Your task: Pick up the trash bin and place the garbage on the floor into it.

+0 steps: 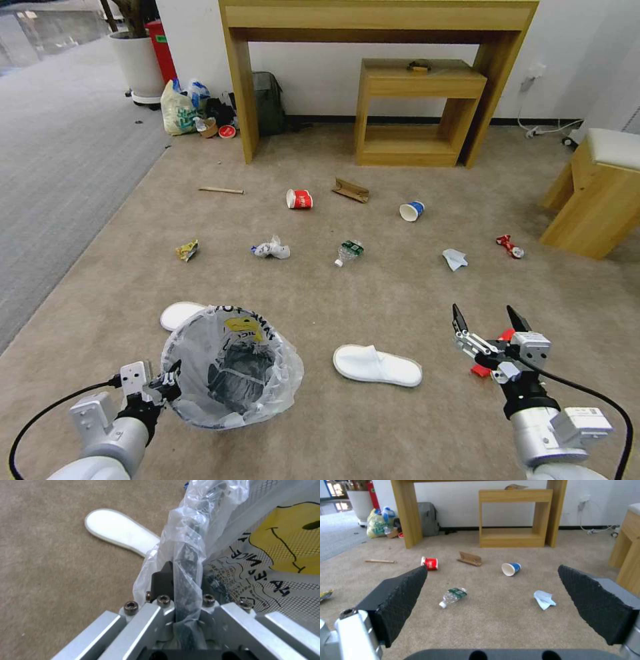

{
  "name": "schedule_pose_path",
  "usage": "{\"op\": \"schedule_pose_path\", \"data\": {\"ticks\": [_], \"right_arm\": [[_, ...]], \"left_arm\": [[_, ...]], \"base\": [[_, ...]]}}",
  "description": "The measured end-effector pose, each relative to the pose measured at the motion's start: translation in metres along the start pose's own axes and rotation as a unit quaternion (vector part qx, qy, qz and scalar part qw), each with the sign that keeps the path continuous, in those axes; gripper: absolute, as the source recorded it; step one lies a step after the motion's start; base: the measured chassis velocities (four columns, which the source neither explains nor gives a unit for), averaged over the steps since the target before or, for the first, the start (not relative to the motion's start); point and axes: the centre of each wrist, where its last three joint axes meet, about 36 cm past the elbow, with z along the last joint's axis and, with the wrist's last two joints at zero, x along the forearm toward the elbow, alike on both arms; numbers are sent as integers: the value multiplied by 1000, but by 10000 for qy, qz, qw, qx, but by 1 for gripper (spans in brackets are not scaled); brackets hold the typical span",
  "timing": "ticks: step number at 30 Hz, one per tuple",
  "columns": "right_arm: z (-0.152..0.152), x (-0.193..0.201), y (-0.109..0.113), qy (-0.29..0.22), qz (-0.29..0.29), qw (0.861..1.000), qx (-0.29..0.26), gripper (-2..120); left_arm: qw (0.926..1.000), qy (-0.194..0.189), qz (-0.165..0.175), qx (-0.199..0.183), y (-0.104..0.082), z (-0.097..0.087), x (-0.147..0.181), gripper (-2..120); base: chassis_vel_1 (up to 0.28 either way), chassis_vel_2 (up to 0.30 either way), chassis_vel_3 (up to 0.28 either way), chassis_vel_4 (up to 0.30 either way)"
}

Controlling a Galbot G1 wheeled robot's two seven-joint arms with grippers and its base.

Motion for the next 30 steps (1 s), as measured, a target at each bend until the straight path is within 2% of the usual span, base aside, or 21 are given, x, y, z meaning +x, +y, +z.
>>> {"op": "schedule_pose_path", "data": {"ticks": [5, 12, 16, 17, 19, 21, 23, 25, 26, 28, 29, 30], "right_arm": [[3, -3, -3, 141, -83, 9999, 52, 100], [18, -21, -21, 484, -379, 9979, 219, 100], [33, -34, -37, 761, -704, 9941, 317, 100], [37, -40, -48, 867, -904, 9912, 431, 100], [39, -43, -52, 914, -1011, 9895, 479, 100], [46, -57, -74, 1247, -1574, 9767, 752, 100], [48, -62, -81, 1370, -1735, 9714, 872, 100], [60, -81, -97, 1797, -2108, 9539, 1158, 100], [60, -81, -97, 1797, -2108, 9539, 1158, 100], [83, -98, -103, 2189, -2435, 9365, 1257, 100], [83, -98, -103, 2189, -2435, 9365, 1257, 100], [94, -104, -106, 2324, -2572, 9290, 1295, 100]], "left_arm": [[10000, -6, -1, 5, 0, 0, 1, 0], [10000, -21, 6, 22, 0, 0, 4, 0], [10000, -68, 38, 1, -1, -3, 3, 0], [9999, -79, 62, -12, -1, -4, 1, 0], [9999, -75, 69, -14, 0, -5, -1, 0], [10000, -12, 70, -14, 2, -2, -7, 0], [10000, 5, 69, -15, 3, -1, -9, 0], [10000, 31, 65, 10, 5, 1, -10, 0], [10000, 31, 65, 10, 5, 1, -10, 0], [10000, 9, 27, 44, 7, 3, -8, 0], [10000, 9, 27, 44, 7, 3, -8, 0], [10000, -5, 8, 51, 8, 3, -6, 0]], "base": [[-85, 100, 95, -105], [-12, 23, 16, -17], [0, 0, 0, 0], [0, 0, 0, 0], [0, 0, 0, 0], [0, 0, 0, 0], [0, 0, 0, 0], [0, 0, 0, 0], [0, 0, 0, 0], [0, 0, 0, 0], [0, 0, 0, 0], [0, 0, 0, 0]]}}
